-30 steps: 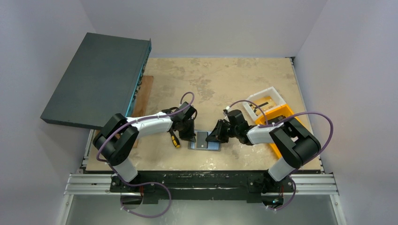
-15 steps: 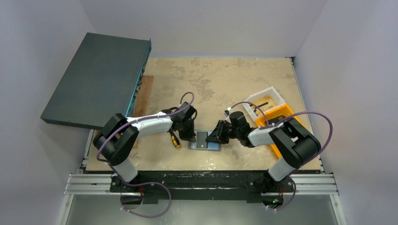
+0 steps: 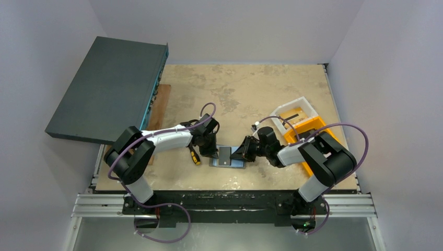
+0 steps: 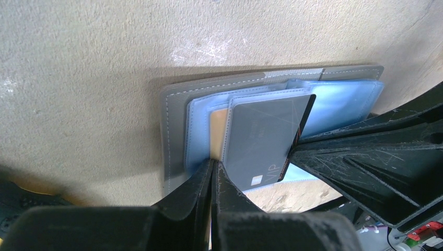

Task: Take the credit cards out of the card holder
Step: Remove the credit card from the card holder.

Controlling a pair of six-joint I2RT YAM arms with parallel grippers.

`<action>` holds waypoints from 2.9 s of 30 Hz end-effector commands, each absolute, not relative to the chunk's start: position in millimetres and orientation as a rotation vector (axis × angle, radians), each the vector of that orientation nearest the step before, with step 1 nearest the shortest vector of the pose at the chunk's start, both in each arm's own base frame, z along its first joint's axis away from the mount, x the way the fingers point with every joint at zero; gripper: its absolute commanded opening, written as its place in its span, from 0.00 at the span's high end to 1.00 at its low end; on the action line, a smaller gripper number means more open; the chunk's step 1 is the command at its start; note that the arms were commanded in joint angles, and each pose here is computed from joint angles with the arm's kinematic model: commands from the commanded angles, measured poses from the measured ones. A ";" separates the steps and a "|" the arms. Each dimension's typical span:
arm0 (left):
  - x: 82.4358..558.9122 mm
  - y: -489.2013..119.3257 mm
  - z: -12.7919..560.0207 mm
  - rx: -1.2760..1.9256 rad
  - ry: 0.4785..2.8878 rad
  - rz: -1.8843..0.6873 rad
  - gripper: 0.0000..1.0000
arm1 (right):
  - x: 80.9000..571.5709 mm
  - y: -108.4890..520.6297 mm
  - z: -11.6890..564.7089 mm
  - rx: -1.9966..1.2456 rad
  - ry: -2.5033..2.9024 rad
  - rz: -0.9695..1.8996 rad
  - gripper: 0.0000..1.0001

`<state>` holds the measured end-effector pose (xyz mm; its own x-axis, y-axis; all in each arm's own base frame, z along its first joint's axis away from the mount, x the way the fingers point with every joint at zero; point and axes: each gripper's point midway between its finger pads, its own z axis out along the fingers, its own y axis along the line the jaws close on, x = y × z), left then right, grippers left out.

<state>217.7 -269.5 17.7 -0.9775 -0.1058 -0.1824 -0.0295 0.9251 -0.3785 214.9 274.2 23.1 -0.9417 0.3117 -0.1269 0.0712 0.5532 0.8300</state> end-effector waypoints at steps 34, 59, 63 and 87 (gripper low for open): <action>199.2 -240.7 -30.4 -0.172 3.006 -0.324 1.00 | 223.9 247.6 17.8 0.272 2.524 1.239 0.73; 198.9 -255.0 -30.0 -0.143 3.007 -0.408 1.00 | 229.6 232.9 -16.5 0.232 2.592 1.029 0.67; 199.5 -257.5 -27.9 -0.136 3.002 -0.415 1.00 | 221.6 245.2 -17.4 0.189 2.609 1.067 0.69; 194.8 -247.6 -19.2 -0.127 2.988 -0.374 1.00 | 210.8 201.1 19.2 0.334 2.533 0.871 1.00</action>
<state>214.0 -285.4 15.6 -0.9835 -0.1050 -0.1474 -0.0341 0.9074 -0.4190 221.2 231.1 37.5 -0.8837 0.3493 -0.3115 0.0079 0.6766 0.7363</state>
